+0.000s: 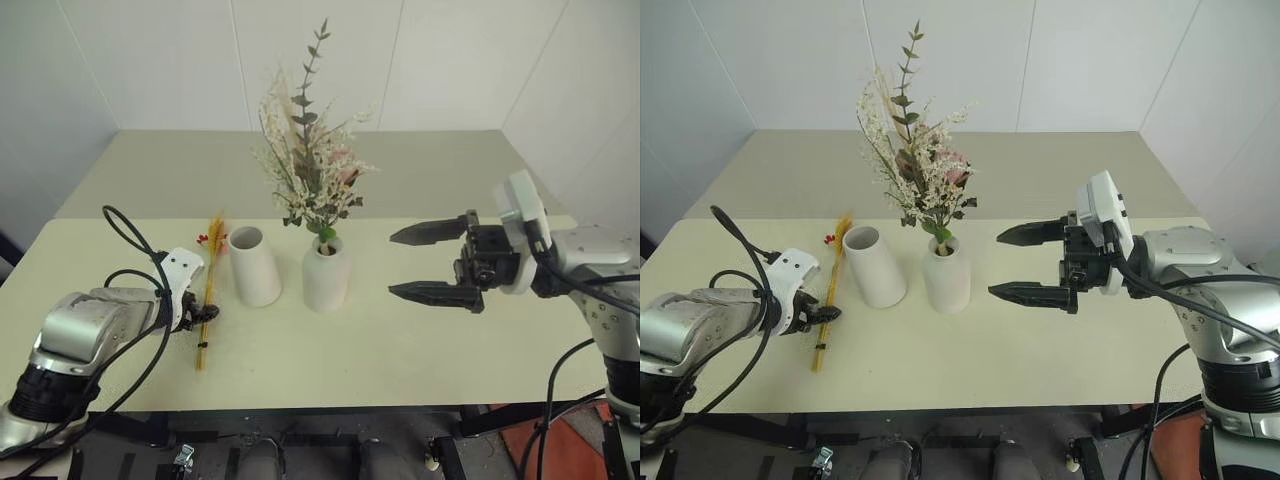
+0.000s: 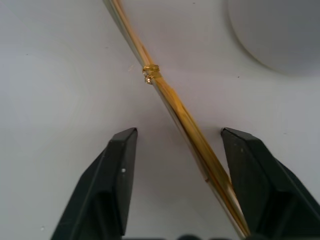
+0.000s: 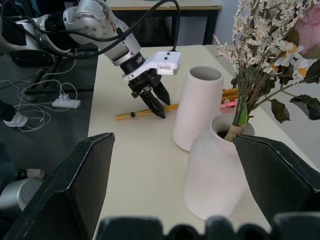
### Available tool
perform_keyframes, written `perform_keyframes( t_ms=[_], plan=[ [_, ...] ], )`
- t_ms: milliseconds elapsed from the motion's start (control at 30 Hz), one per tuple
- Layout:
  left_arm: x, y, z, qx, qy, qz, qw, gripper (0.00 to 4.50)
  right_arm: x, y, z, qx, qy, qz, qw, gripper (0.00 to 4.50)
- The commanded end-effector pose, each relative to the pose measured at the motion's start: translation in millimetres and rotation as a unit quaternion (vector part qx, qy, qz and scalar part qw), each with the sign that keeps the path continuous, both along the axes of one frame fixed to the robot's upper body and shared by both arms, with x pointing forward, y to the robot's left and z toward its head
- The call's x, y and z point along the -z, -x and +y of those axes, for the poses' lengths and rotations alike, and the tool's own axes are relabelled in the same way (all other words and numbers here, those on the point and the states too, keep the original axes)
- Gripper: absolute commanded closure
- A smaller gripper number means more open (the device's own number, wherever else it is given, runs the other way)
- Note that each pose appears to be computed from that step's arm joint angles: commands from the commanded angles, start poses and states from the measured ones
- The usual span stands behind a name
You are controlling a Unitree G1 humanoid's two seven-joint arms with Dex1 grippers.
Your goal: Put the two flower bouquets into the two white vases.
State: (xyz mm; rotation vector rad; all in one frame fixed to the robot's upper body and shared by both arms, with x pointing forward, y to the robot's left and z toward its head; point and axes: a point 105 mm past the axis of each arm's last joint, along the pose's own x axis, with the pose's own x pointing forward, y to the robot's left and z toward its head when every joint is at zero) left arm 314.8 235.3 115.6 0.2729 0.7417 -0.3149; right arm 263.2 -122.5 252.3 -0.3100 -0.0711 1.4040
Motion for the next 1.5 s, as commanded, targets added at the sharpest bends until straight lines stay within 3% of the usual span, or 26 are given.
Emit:
perform_keyframes(
  t_ms=[33, 167, 200, 333, 433, 500, 633, 733, 900, 1000, 1367, 1500],
  plan=[
    [-5.5, -0.4, 12.4, -0.025, -0.015, -0.010, 1.000, 3.06, -13.0, 6.3, -4.2, 0.001, -0.002, -0.036, 0.999, 0.00],
    [-16.8, -2.2, 26.5, -0.050, -0.021, -0.037, 0.998, 4.31, -11.0, 6.0, -5.3, 0.001, 0.001, -0.034, 0.999, 0.00],
    [-19.9, -2.6, 30.1, -0.056, -0.022, -0.046, 0.997, 4.45, -10.7, 5.7, -5.3, 0.001, 0.001, -0.034, 0.999, 0.00],
    [-39.7, -5.9, 40.5, -0.074, -0.014, -0.106, 0.992, 4.45, -10.1, 4.9, -4.8, -0.002, 0.003, -0.032, 0.999, 0.00],
    [-76.7, -10.3, 46.9, -0.079, 0.009, -0.216, 0.973, 4.45, -8.7, 4.2, -3.8, -0.004, 0.003, -0.031, 1.000, 0.00],
    [-106.6, -10.6, 44.8, -0.066, 0.042, -0.295, 0.952, 4.45, -6.9, 3.7, -2.9, -0.003, 0.003, -0.029, 1.000, 0.00],
    [-155.9, -6.2, 26.9, -0.012, 0.142, -0.385, 0.912, 4.45, -3.8, 3.5, -0.9, -0.002, 0.000, -0.028, 1.000, 0.00],
    [-205.2, -0.1, -11.3, 0.083, 0.243, -0.447, 0.857, 4.45, -2.8, 3.1, 0.7, 0.001, -0.006, -0.029, 1.000, 0.00],
    [-238.1, 3.4, -40.8, 0.166, 0.313, -0.470, 0.808, 4.45, -1.0, 4.3, 2.6, 0.005, -0.010, -0.031, 0.999, 0.00],
    [-241.5, -4.0, -52.1, 0.183, 0.330, -0.464, 0.801, 4.45, 0.1, 5.6, 2.2, 0.010, -0.013, -0.032, 0.999, 0.00],
    [-188.0, -24.7, -73.0, 0.204, 0.289, -0.421, 0.835, 4.45, -0.6, 13.6, -4.2, 0.037, -0.025, -0.037, 0.998, 0.00],
    [-176.5, -29.1, -77.7, 0.200, 0.294, -0.437, 0.826, 4.45, -2.0, 15.6, -4.3, 0.041, -0.033, -0.035, 0.998, 0.00]
  ],
)
